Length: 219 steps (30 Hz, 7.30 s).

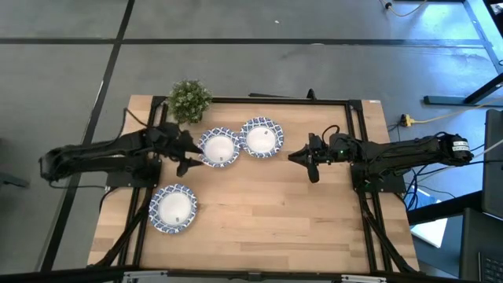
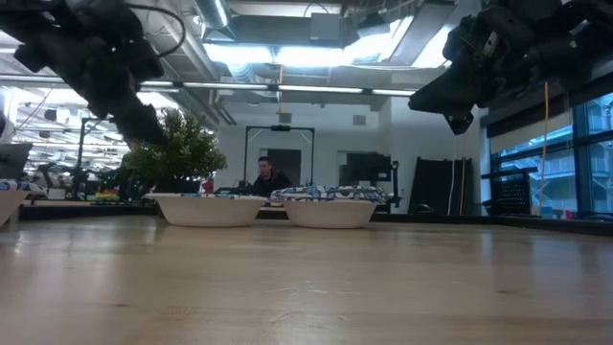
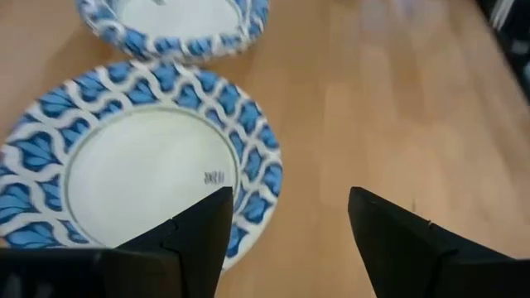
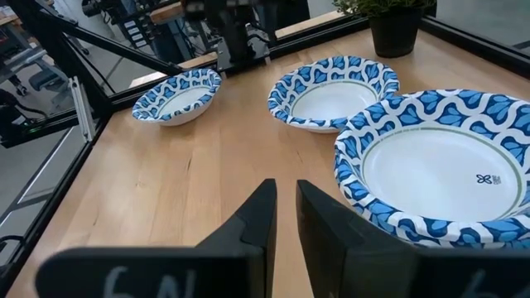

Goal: Nest bowls inside each other
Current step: Stack the white bowl on the other white bowl

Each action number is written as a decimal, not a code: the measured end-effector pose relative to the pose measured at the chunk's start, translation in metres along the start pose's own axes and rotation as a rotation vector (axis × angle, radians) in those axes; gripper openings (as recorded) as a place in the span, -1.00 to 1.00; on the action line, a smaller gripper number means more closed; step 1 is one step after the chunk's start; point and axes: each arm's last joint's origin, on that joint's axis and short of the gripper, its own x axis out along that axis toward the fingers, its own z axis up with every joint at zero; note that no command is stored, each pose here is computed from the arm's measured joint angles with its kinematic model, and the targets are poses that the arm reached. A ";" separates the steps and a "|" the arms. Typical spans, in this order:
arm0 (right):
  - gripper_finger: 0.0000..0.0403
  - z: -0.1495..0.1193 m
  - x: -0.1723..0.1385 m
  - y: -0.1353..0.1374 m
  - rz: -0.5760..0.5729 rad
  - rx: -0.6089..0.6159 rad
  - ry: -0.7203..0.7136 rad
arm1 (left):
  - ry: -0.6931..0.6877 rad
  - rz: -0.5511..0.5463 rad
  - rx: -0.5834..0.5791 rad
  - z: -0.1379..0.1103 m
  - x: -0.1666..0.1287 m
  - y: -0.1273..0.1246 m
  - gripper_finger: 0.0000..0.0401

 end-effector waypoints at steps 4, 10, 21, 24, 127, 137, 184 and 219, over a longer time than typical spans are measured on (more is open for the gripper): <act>-0.75 0.000 0.000 0.000 0.000 0.011 0.000 | 0.060 0.016 0.017 -0.001 0.013 -0.003 0.17; -0.75 0.000 0.000 0.000 0.000 0.020 0.000 | 0.132 0.058 0.053 0.008 0.023 -0.005 0.17; -0.75 0.000 0.000 0.000 0.000 0.025 0.000 | 0.296 0.082 0.117 0.036 0.047 -0.005 0.17; -0.75 0.000 0.000 0.000 0.000 0.025 0.000 | 0.348 0.076 0.096 0.031 0.056 -0.005 0.17; -0.75 -0.004 0.000 -0.001 -0.012 -0.004 0.041 | 0.496 0.209 0.060 0.010 0.098 -0.008 -0.38; -0.75 -0.005 0.000 -0.001 -0.014 -0.003 0.049 | 0.494 0.211 0.061 0.011 0.098 -0.008 -0.51; -0.75 -0.005 0.000 -0.001 -0.015 -0.005 0.053 | 0.189 0.249 -0.003 0.044 0.066 -0.004 -0.57; -0.75 -0.005 0.000 -0.002 -0.016 -0.005 0.053 | 0.165 0.247 -0.152 0.044 0.068 -0.005 -0.25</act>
